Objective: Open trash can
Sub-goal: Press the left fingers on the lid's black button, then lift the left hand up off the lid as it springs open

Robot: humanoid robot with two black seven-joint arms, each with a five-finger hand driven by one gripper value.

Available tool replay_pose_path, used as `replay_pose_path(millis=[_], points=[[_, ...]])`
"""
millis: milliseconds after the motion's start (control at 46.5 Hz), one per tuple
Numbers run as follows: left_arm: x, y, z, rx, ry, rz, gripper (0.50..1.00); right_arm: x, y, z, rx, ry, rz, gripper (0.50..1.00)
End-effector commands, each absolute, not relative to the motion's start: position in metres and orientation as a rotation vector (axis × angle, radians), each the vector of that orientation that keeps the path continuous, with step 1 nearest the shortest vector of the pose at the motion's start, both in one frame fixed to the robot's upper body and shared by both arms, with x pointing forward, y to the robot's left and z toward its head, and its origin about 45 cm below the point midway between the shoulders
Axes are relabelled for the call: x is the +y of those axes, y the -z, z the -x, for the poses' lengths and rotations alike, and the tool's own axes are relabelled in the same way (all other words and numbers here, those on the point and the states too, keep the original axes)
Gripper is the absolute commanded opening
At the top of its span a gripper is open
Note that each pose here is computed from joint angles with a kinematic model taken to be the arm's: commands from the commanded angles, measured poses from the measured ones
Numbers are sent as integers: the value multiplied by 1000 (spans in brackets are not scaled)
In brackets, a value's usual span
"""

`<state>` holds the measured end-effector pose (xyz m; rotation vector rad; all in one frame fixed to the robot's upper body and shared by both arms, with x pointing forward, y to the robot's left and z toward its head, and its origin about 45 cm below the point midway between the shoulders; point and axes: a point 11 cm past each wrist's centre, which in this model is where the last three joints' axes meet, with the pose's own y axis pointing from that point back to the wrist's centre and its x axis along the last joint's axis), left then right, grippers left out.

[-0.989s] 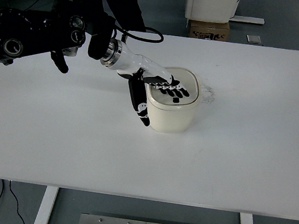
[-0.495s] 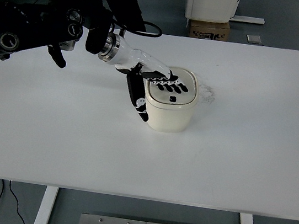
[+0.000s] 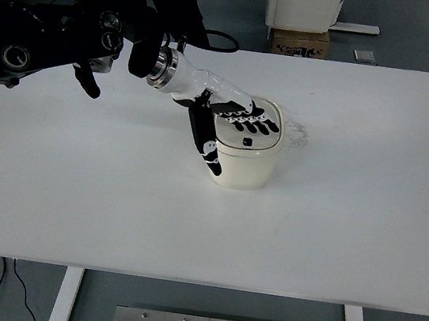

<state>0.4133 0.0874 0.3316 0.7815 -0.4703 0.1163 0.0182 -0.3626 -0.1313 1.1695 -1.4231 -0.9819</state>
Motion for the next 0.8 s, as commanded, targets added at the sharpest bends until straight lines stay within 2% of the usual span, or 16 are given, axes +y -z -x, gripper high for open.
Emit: replay_pose_path(millis=[0, 581, 774], points=[[86, -331, -412, -469, -112, -780, 1000, -363, 131, -18, -1423, 982, -1170, 991], [87, -313, -406, -431, -92, -783, 1000, -363, 131, -18, -1423, 982, -1170, 991], [87, -322, -409, -449, -101, -781, 1000, -363, 131, -18, -1423, 982, -1170, 991]])
